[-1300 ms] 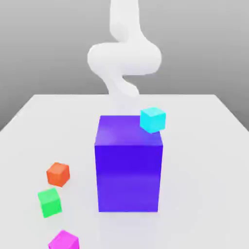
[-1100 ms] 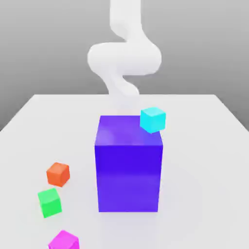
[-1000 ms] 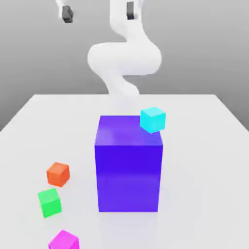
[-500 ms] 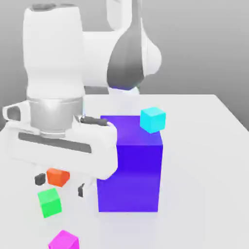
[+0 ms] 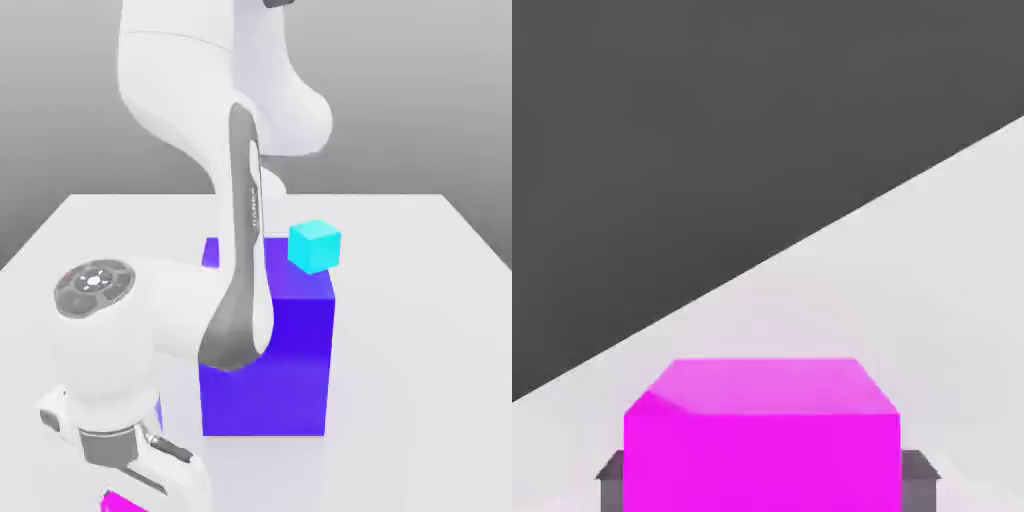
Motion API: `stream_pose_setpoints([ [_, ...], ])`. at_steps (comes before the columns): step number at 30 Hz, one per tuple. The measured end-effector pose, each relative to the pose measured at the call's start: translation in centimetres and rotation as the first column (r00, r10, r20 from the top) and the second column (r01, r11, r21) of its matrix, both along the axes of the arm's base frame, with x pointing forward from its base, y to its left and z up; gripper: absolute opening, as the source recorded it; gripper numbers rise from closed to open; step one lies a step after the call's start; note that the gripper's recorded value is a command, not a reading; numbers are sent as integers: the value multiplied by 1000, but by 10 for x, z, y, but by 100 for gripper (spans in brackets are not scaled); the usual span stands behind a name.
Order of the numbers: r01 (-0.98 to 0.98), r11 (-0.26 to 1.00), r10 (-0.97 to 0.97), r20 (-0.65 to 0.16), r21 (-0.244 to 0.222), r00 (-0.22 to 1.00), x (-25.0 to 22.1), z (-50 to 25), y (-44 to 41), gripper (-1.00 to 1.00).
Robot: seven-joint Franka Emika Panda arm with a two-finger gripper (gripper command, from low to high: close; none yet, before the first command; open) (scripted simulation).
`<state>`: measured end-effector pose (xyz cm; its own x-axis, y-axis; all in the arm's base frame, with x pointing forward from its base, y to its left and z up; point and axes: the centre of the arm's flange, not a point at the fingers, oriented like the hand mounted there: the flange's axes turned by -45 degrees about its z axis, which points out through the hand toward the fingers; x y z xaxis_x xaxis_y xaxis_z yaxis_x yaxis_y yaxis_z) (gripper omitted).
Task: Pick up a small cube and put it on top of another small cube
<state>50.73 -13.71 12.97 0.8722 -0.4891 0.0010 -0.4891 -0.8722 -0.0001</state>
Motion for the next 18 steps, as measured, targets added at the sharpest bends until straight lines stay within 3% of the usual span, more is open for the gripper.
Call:
stream_pose_setpoints([
  [7, 16, 1000, -16, 3, 1, 1000, -5, 60, -4, -100],
  [16, 347, 938, -347, 0, 3, 938, -129, 111, -73, -100],
  [18, 373, 928, -373, 0, 1, 928, -139, 99, -76, -100],
])
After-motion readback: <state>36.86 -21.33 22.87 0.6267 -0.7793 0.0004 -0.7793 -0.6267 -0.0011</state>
